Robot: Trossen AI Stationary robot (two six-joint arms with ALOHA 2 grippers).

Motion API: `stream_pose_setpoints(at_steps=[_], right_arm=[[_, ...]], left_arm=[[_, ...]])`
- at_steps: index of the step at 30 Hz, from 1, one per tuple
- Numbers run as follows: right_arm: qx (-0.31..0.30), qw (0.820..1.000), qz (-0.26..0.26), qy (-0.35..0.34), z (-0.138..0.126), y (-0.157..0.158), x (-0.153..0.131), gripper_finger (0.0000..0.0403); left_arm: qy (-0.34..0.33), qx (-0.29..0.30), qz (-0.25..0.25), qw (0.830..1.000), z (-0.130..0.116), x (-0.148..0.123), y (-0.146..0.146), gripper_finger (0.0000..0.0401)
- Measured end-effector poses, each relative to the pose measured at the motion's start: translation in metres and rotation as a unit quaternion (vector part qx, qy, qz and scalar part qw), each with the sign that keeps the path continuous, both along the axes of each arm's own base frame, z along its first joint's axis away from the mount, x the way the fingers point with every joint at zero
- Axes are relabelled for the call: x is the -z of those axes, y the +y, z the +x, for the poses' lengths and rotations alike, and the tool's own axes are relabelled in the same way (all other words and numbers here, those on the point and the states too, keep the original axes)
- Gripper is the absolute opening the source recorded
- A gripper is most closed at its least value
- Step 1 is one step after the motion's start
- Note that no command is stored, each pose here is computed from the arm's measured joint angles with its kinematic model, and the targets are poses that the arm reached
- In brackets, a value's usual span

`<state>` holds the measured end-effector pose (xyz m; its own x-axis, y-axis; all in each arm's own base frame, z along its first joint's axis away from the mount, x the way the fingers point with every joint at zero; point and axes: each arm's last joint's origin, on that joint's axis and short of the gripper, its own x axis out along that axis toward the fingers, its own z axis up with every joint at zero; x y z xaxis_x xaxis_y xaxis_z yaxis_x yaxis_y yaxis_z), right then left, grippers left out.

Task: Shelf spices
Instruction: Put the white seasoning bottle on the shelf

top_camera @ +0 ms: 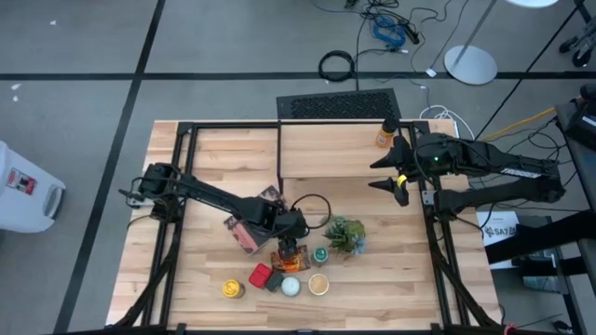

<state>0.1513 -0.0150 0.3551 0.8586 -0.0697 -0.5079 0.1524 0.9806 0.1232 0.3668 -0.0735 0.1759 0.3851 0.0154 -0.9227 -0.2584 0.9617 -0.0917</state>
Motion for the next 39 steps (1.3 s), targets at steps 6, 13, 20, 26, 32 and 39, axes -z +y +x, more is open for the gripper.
stream_pose_setpoints(at_steps=[6, 13, 20, 26, 32, 39], right_arm=[[0.0, 1.0, 0.0, 0.0, 0.0, 0.0, 0.0, 0.0258], [0.002, 1.0, 0.004, 0.0, 0.0, 0.0, 0.0, 0.0258], [0.002, 1.0, 0.004, -0.001, 0.0, 0.0, 0.0, 0.0258], [0.002, 1.0, 0.004, -0.001, 0.0, 0.0, 0.0, 0.0258], [0.002, 1.0, 0.003, -0.004, 0.0, 0.0, -0.001, 0.0258], [0.003, 1.0, 0.005, -0.005, 0.001, 0.0, -0.001, 0.0258]], left_arm=[[-0.007, 0.0, 0.002, 1.0, 0.002, 0.002, 0.0, 0.0255], [-0.03, 0.006, 0.013, 0.999, 0.0, -0.012, 0.001, 0.0255], [-0.015, 0.008, 0.03, 0.999, -0.002, -0.007, 0.0, 0.0255], [-0.019, 0.009, 0.035, 0.999, 0.0, -0.004, -0.005, 0.0255], [-0.011, 0.004, 0.058, 0.998, 0.003, 0.009, -0.007, 0.0255], [0.009, 0.005, 0.073, 0.997, 0.007, 0.025, -0.008, 0.0255]])
